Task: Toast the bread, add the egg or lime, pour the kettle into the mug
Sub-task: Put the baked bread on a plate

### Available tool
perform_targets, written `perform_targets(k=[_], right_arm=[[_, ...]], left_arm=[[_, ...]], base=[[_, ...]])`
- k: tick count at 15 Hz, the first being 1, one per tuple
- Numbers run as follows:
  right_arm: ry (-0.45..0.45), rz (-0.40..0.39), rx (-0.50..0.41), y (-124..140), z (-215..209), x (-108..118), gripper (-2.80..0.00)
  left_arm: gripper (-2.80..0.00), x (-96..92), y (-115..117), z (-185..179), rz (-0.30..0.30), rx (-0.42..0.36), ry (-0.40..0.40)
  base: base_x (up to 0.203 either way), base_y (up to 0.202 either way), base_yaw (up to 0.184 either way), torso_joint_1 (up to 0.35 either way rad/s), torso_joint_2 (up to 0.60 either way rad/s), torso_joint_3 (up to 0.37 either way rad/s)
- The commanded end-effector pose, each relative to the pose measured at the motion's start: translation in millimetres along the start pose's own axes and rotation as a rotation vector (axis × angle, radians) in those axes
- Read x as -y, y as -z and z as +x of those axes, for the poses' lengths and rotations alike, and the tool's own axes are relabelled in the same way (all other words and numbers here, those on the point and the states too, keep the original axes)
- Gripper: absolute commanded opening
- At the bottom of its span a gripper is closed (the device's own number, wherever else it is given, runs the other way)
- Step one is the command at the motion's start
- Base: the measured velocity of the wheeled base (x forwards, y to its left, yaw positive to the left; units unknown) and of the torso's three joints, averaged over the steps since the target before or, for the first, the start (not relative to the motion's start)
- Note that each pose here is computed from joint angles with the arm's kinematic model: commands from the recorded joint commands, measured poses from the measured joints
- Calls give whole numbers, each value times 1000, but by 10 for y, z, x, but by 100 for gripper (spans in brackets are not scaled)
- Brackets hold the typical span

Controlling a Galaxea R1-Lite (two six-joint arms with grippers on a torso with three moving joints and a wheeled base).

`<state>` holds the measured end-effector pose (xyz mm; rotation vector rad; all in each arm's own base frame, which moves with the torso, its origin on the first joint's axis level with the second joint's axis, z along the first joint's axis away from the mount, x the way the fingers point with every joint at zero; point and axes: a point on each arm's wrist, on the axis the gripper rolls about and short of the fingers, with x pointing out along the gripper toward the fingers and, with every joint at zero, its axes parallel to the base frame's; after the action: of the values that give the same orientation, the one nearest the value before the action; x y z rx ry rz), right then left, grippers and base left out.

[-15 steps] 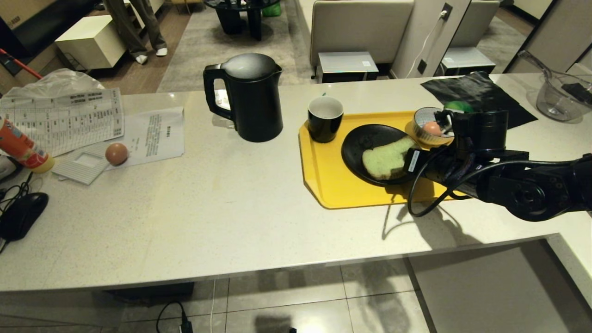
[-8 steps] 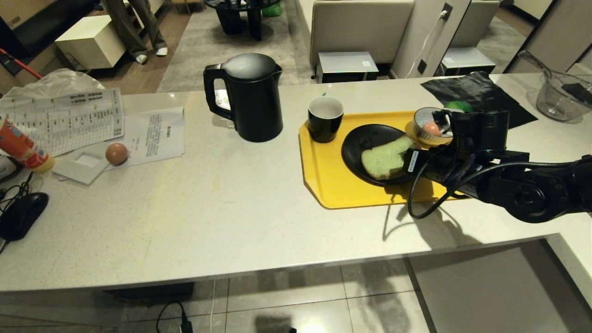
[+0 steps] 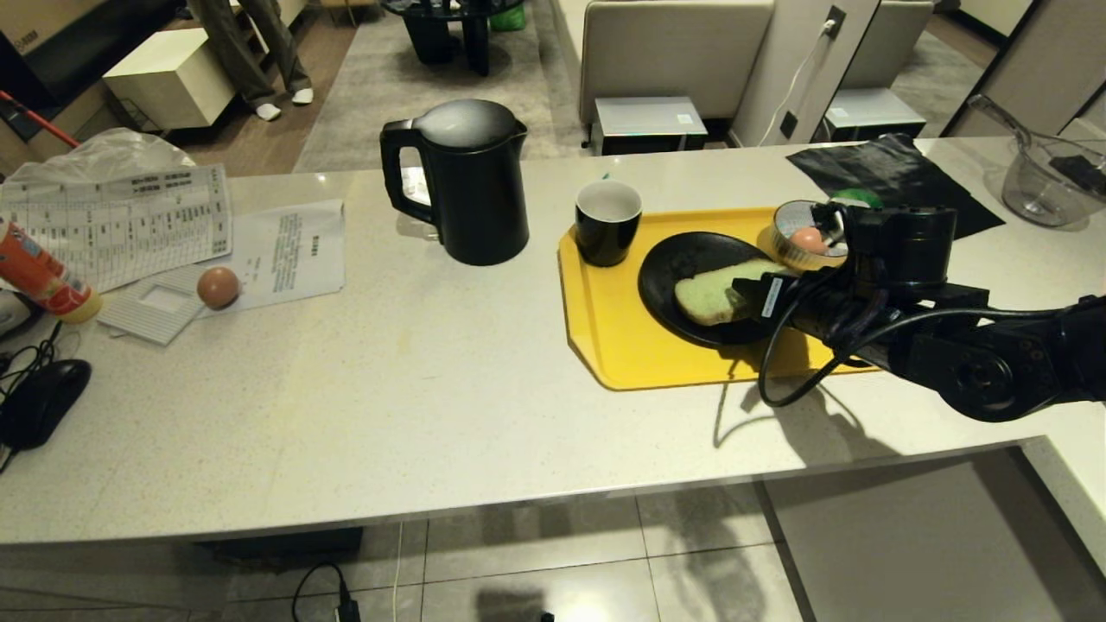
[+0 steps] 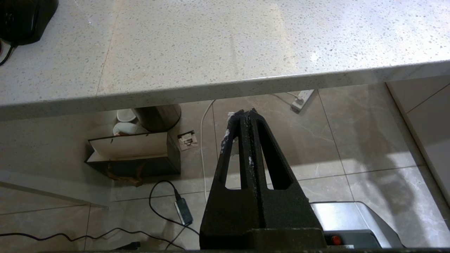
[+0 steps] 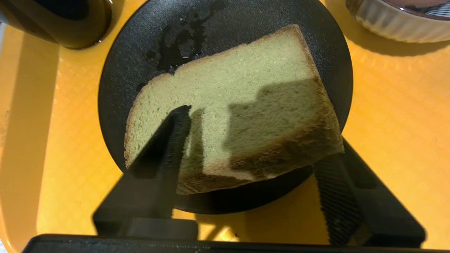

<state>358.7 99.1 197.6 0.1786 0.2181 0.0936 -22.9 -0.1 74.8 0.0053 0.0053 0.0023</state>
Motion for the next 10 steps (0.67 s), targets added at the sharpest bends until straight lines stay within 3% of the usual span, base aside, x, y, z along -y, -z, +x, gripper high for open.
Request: perform_targets(k=[1, 8, 10], right_arm=[[11, -15, 2, 3, -11, 11, 0], [114, -296, 43, -14, -77, 42, 0], [117, -317, 65, -63, -124, 39, 0]], left_arm=[[-280, 0, 0, -1, 1, 1, 1], [-280, 0, 4, 1, 1, -1, -1], [-280, 0, 0, 0, 1, 1, -1]], base=[[0, 0, 0, 0, 0, 0], [0, 0, 0, 0, 0, 0], [0, 0, 0, 0, 0, 0]])
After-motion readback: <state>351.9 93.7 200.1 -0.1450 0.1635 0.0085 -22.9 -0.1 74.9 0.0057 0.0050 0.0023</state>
